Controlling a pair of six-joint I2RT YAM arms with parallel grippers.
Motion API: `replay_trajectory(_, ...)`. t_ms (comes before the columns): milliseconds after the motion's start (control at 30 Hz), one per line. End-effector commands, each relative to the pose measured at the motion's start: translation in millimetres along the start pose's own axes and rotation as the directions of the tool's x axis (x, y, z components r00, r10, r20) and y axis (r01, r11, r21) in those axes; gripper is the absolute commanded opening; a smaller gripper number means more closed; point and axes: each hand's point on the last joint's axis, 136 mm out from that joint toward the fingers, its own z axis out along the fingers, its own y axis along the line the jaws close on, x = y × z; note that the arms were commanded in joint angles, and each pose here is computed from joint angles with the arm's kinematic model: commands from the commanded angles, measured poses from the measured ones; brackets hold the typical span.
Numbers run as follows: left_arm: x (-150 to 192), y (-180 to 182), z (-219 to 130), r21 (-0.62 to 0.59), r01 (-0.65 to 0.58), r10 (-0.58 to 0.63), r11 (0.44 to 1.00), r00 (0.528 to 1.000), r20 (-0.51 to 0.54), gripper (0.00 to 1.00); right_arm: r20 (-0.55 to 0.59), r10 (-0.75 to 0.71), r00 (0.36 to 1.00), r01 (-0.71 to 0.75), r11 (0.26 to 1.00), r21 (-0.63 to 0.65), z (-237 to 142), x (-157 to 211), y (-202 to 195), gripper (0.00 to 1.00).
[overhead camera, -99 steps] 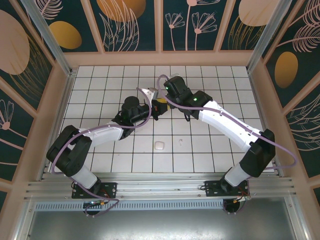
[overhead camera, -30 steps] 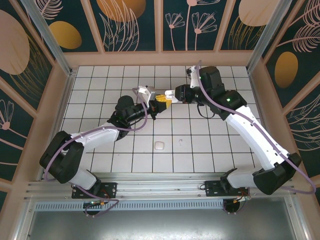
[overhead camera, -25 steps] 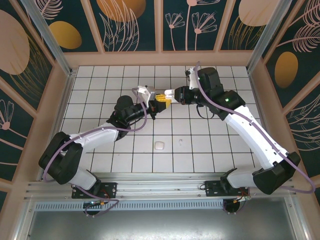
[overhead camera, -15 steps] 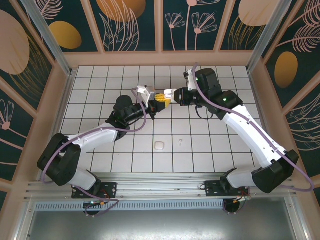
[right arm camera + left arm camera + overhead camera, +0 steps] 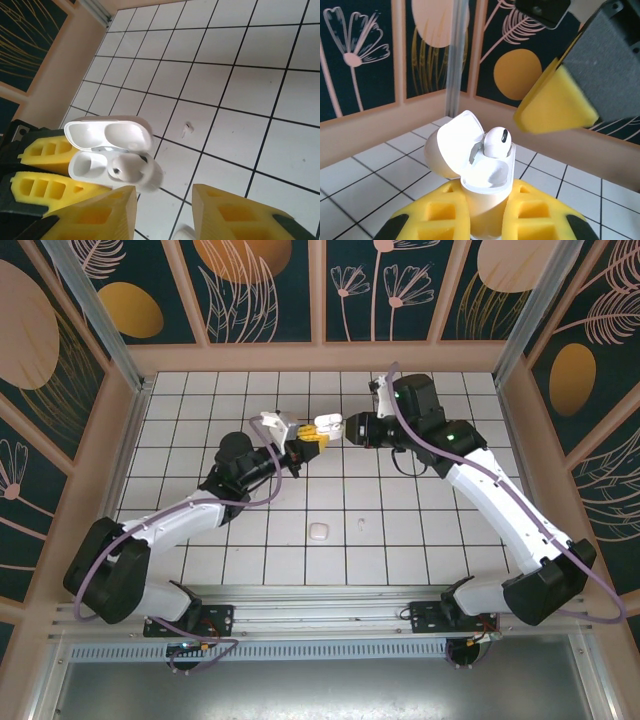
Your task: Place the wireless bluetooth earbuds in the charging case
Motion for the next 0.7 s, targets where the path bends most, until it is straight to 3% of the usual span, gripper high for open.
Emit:
replay_trajectory(0, -8.5, 2.8, -15.1, -0.006, -0.008, 0.008, 1.0, 0.999, 0.037, 0.0, 0.085, 0.033, 0.996, -0.034, 0.999, 0.001, -17.6, -18.8, -7.5, 0.35)
replay_trajectory(333, 13.5, 21.3, -75.2, -0.166, 0.009, -0.009, 0.986, 1.0, 0.0, 0.0, 0.073, 0.147, 0.986, -0.151, 0.987, 0.051, 3.0, -9.2, -54.1, 0.37)
replay_trajectory(667, 14.0, 22.6, -132.4, -0.358, -0.102, 0.076, 0.928, 0.993, -0.086, 0.0, -0.09, 0.204, 0.975, -0.205, 0.979, 0.004, 97.7, 4.7, -69.7, 0.35)
